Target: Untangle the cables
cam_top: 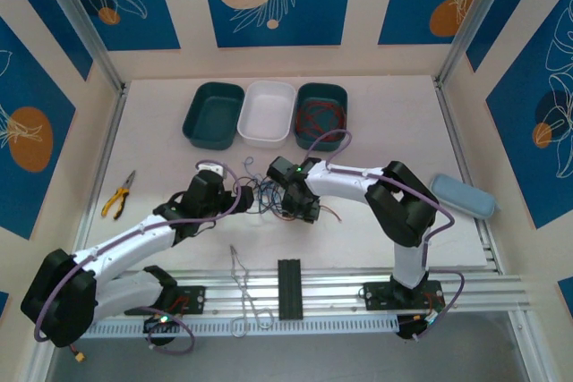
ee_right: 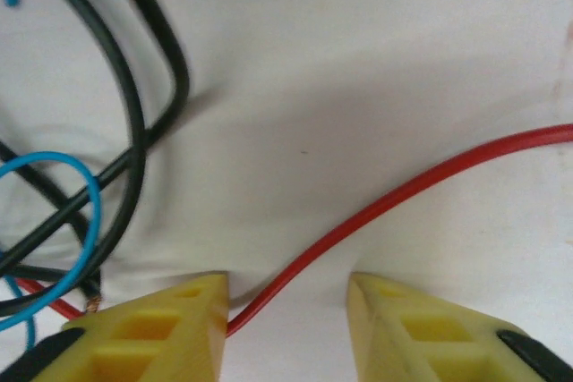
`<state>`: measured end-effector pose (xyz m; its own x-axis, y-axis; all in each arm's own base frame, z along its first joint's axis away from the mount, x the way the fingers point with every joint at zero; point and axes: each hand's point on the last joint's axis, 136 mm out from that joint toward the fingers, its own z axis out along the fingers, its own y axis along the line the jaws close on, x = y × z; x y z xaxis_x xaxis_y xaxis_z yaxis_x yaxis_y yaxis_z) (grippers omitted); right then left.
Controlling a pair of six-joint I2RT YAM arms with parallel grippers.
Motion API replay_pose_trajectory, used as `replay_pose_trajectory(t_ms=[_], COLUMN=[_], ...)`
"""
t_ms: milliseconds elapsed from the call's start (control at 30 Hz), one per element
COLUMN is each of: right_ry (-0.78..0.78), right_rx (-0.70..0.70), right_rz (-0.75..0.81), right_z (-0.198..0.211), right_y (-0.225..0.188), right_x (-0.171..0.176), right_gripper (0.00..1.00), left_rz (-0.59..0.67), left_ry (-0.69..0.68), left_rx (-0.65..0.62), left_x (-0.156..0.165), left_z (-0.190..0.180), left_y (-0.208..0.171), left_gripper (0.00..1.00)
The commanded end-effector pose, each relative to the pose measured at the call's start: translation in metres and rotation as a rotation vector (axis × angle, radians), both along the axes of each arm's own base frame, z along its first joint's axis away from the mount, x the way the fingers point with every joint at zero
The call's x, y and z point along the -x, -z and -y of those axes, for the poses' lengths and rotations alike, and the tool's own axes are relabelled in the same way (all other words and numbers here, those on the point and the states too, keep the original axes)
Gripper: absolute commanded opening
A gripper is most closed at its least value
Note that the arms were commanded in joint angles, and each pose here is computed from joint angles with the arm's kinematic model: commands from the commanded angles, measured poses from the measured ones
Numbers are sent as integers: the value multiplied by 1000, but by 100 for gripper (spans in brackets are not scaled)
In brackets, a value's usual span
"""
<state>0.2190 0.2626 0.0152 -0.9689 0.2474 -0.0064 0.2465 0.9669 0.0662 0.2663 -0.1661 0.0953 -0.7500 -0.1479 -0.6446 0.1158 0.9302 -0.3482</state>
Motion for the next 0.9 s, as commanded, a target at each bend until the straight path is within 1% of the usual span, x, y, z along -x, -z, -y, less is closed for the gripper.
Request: replay_pose_trajectory(t_ms=[0, 167, 333, 367, 600, 733, 867], right_ry=[-2, 4, -23, -36, -141, -167, -194], right_rx=[19, 19, 5, 4, 39, 34, 0], right_rz=[-62, -56, -15, 0, 120, 190, 260], right_z=[13, 24, 32, 33, 31, 31, 29], right_y=[8, 4, -8, -12, -52, -76, -101], right_x=[19, 16, 0, -4, -30, -39, -44], right_gripper=[34, 14, 1, 0, 0, 0, 0], left_rz=[1, -3, -5, -4, -15, -50, -97], left_ry=[-1, 8, 39, 58, 181, 258, 302], left_rx=[14, 19, 26, 27, 11, -2, -12], left_x=[-3, -4, -6, -6, -4, 0, 3], left_z=[0, 4, 10, 13, 33, 49, 64], left_y=[1, 0, -3, -5, -9, 0, 15], left_gripper=[100, 100, 100, 100, 100, 100, 100])
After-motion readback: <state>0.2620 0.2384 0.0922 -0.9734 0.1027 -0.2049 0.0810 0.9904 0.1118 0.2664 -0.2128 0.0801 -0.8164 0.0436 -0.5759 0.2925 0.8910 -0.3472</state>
